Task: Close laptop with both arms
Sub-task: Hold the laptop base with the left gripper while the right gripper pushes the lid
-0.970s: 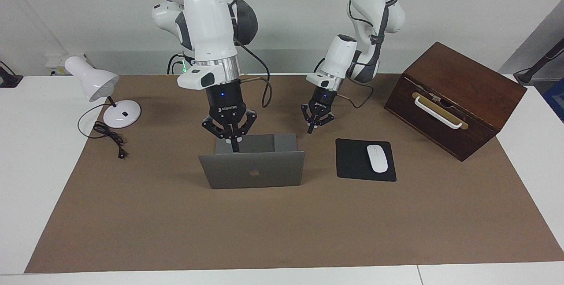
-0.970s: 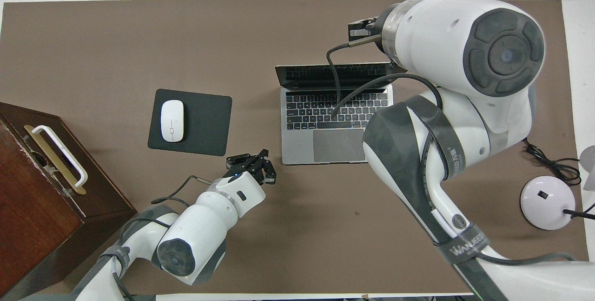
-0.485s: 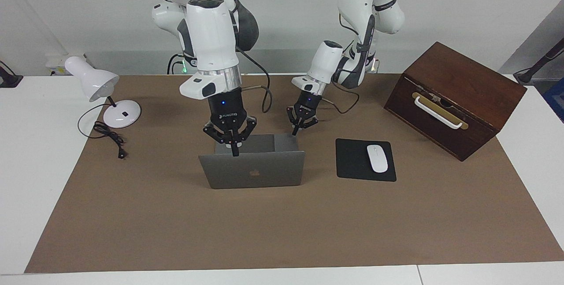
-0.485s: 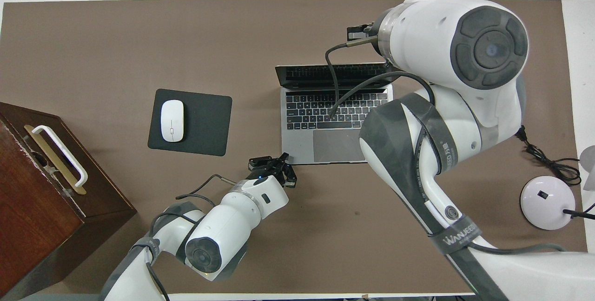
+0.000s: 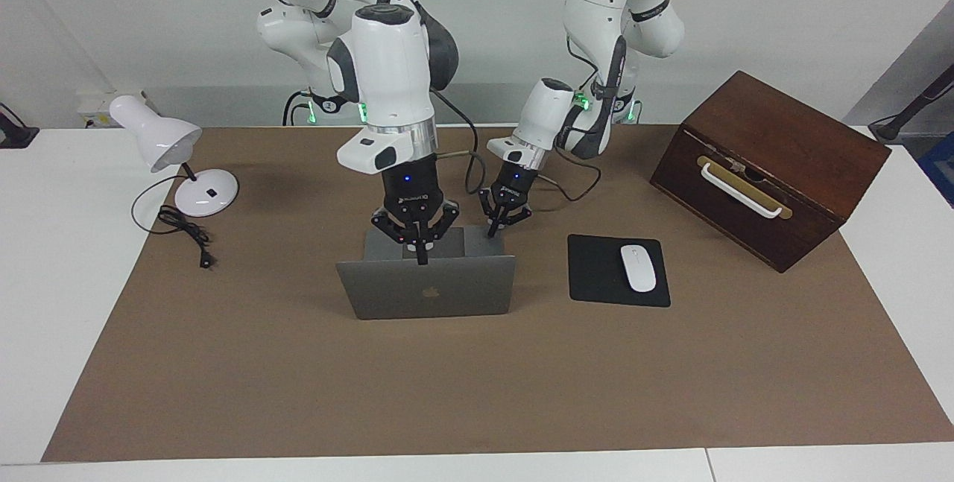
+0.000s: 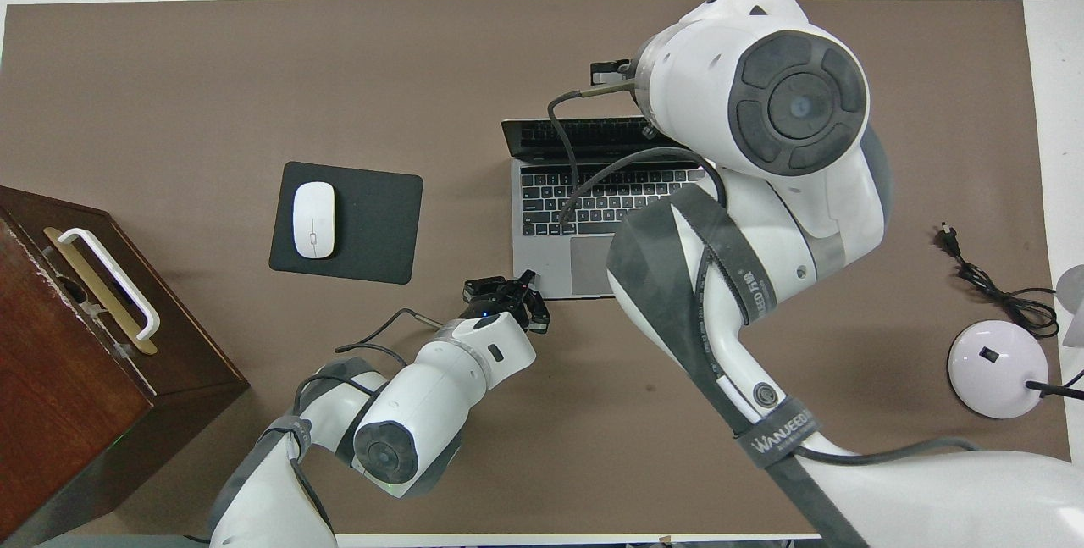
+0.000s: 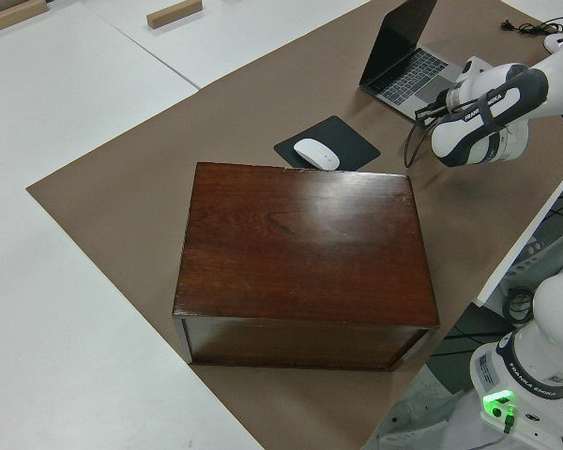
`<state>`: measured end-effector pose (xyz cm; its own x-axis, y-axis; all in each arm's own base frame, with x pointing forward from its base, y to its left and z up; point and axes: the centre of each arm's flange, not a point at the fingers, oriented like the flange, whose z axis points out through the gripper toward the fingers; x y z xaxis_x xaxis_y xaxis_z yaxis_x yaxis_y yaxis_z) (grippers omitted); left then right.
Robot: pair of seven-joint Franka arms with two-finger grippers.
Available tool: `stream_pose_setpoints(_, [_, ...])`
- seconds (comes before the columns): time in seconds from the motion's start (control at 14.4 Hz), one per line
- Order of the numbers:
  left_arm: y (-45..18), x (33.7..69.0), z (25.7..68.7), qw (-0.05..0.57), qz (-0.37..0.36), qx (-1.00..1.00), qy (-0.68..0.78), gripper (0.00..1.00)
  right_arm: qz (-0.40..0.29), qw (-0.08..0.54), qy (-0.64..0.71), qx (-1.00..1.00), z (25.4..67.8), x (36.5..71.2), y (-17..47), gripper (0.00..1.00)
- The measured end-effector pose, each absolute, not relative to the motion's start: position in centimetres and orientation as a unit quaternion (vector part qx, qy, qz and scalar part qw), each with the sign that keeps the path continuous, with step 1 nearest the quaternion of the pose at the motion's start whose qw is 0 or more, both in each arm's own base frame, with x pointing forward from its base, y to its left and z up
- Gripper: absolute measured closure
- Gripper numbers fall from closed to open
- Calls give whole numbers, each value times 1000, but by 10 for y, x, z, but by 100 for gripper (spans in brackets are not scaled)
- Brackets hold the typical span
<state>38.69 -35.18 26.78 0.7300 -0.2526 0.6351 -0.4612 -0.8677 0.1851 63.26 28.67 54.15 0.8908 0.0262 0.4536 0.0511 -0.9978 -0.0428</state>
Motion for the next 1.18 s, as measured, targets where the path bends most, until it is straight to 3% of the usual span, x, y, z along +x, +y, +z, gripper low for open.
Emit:
stream_pose_setpoints(0.69, [-343,394,266,134,328,897,-264,99,-233,10,2,-972,507,667,260,99])
stream_pose_setpoints(1.18, [-343,394,265,131,332,893,-275,99,-225,25,8,-974,502,671,266,99])
